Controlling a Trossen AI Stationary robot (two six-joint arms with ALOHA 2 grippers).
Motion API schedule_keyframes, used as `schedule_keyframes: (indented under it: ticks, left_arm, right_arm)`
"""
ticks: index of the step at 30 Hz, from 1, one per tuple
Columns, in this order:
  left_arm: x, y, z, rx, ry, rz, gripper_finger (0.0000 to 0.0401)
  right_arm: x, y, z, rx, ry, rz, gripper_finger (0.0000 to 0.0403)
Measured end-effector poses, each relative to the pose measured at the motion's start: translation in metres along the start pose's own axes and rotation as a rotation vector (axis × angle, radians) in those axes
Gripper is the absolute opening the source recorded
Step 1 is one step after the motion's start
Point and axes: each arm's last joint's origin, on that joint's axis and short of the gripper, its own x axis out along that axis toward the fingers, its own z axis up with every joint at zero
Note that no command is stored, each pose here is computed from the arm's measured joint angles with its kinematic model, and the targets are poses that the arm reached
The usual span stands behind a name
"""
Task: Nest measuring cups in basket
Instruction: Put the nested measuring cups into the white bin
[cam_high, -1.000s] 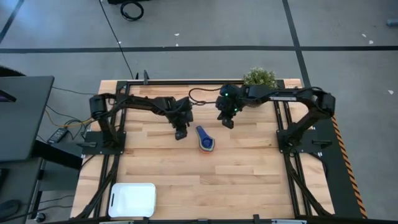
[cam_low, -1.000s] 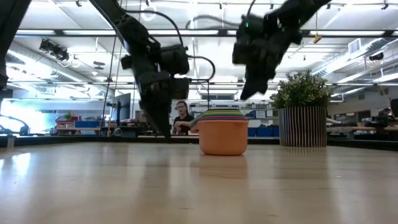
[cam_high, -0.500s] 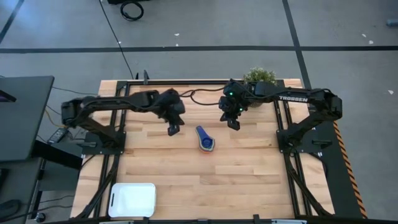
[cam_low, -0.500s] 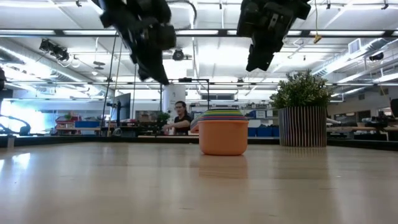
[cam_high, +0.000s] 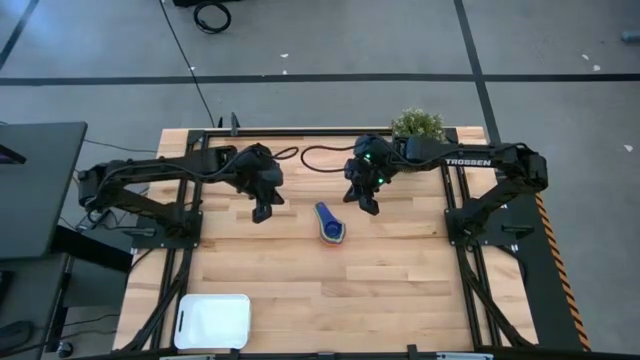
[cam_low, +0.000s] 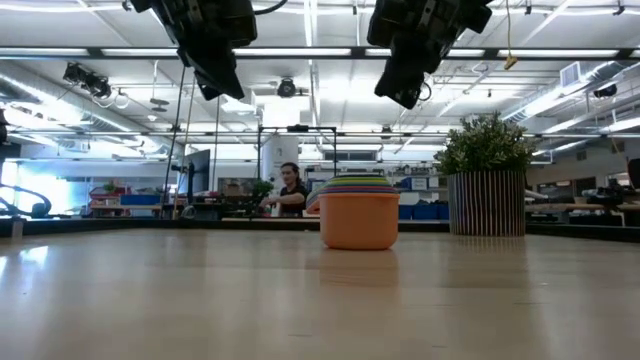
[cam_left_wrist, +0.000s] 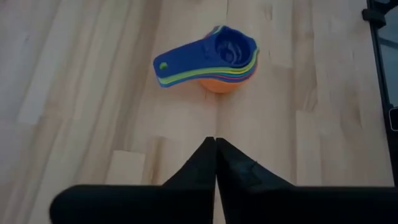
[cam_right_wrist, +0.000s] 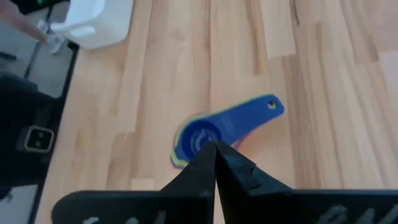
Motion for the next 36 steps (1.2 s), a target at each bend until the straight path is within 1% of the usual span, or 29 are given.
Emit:
schedule_keyframes:
  ticks: [2, 8, 11, 13, 17, 20, 22, 24, 29, 36]
  left_arm:
    - [0.000, 0.000, 0.000, 0.001, 0.000, 0.000, 0.0017]
    - [0.001, -0.001, 0.000, 0.044, 0.003, -0.029, 0.0019]
    - [0.001, -0.001, 0.003, 0.052, -0.022, -0.042, 0.0020]
    - [0.001, -0.001, 0.004, 0.090, -0.042, -0.043, 0.0019]
    - [0.002, -0.007, 0.007, 0.213, -0.071, -0.052, 0.0011]
    - [0.007, -0.015, 0.010, 0.239, -0.090, -0.045, 0.0006]
    - [0.009, -0.018, 0.009, 0.220, -0.080, -0.027, 0.0006]
    - [0.009, -0.019, 0.011, 0.209, -0.101, -0.020, 0.0011]
    - [0.011, -0.025, 0.016, 0.195, -0.151, -0.041, 0.0034]
    - [0.027, -0.030, 0.022, 0.089, -0.172, -0.067, 0.0068]
  right_arm:
    - [0.000, 0.000, 0.003, 0.015, -0.025, -0.001, 0.0022]
    - [0.000, 0.000, 0.003, 0.021, -0.033, -0.003, 0.0040]
    - [0.000, 0.000, 0.003, 0.018, -0.033, -0.004, 0.0053]
    - [-0.001, -0.002, 0.003, 0.021, -0.034, -0.006, 0.0058]
    - [-0.002, -0.003, 0.003, 0.026, -0.033, -0.003, 0.0059]
    - [-0.001, -0.002, 0.002, 0.023, -0.023, 0.029, 0.0055]
    - [-0.001, -0.002, 0.002, 0.021, -0.022, 0.041, 0.0055]
    - [-0.001, -0.001, 0.002, 0.016, -0.023, 0.039, 0.0056]
    - [-0.001, -0.001, 0.004, 0.003, -0.043, 0.036, 0.0057]
    - [-0.002, -0.002, 0.011, -0.029, -0.112, -0.005, 0.0056]
